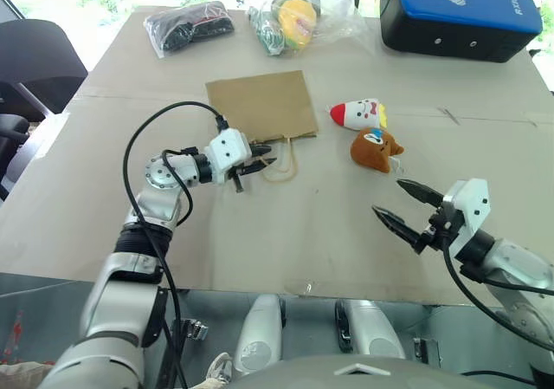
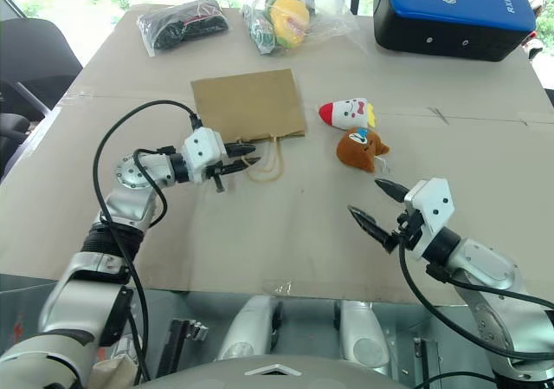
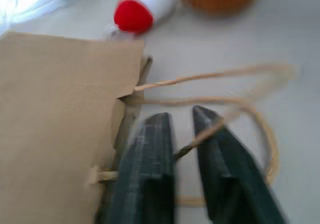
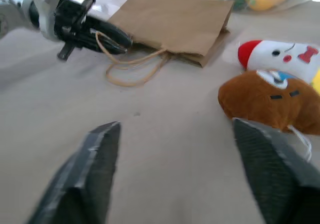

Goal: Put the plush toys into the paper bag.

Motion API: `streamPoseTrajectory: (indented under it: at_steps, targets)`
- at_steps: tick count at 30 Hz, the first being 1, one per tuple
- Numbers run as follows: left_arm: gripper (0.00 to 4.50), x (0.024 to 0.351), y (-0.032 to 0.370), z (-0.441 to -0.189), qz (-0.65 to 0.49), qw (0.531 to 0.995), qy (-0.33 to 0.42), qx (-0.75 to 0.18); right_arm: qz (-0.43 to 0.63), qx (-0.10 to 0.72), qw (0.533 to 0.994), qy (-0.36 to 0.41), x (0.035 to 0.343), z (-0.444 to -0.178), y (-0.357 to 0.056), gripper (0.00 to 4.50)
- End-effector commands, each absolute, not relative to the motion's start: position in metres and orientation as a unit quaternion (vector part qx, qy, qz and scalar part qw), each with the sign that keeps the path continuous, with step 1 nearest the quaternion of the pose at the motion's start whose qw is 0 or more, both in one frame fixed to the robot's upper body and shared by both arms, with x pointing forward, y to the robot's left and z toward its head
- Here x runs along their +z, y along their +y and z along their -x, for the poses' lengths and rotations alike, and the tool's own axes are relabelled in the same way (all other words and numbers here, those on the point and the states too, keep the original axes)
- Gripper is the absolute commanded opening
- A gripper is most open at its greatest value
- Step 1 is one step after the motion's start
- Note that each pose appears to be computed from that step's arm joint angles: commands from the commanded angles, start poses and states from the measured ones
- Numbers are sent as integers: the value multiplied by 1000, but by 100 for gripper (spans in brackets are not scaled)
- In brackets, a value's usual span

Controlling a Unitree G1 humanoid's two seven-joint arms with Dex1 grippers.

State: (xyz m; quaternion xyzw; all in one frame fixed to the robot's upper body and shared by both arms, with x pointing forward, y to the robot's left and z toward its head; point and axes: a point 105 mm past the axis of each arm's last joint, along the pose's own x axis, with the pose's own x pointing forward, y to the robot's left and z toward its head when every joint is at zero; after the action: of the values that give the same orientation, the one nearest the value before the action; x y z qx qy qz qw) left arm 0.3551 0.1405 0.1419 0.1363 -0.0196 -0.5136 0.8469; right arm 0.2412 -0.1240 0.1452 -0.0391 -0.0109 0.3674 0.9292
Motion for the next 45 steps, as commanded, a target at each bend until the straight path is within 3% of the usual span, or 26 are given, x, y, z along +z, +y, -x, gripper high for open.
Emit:
streamPoseTrajectory:
  at_steps: [1,3,4,10,16,21,27,31,35,38,41,43,45]
  targets:
    - [0,186,118,-328,-11,814,-44,-579,39,384,922,-28,149,-246,-98,119]
    - [0,194,111,-315,20,799,-35,-600,41,392,919,-28,146,-253,-86,12]
    - [0,199,109,-310,40,797,-33,-601,46,399,915,-23,142,-261,-78,5]
    - [0,226,106,-296,93,802,-45,-588,12,437,899,8,125,-313,-31,5]
    - [0,233,98,-292,86,811,-63,-576,-7,494,868,47,105,-339,21,5]
    - [0,262,106,-294,90,829,-116,-540,43,508,856,83,71,-345,53,5]
    - [0,315,151,-310,91,877,-205,-424,118,494,851,131,30,-343,53,5]
    - [0,320,167,-312,65,899,-227,-368,135,492,850,134,24,-342,51,5]
    - [0,299,179,-309,42,921,-213,-323,130,484,859,103,37,-345,49,5]
    - [0,268,176,-306,12,931,-177,-319,125,487,864,27,67,-344,50,5]
    - [0,251,178,-307,4,937,-166,-306,53,526,849,10,97,-335,44,5]
    - [0,246,176,-307,15,936,-166,-310,59,520,852,-14,119,-335,29,5]
    - [0,245,175,-307,27,934,-169,-314,68,519,851,-42,143,-328,15,76]
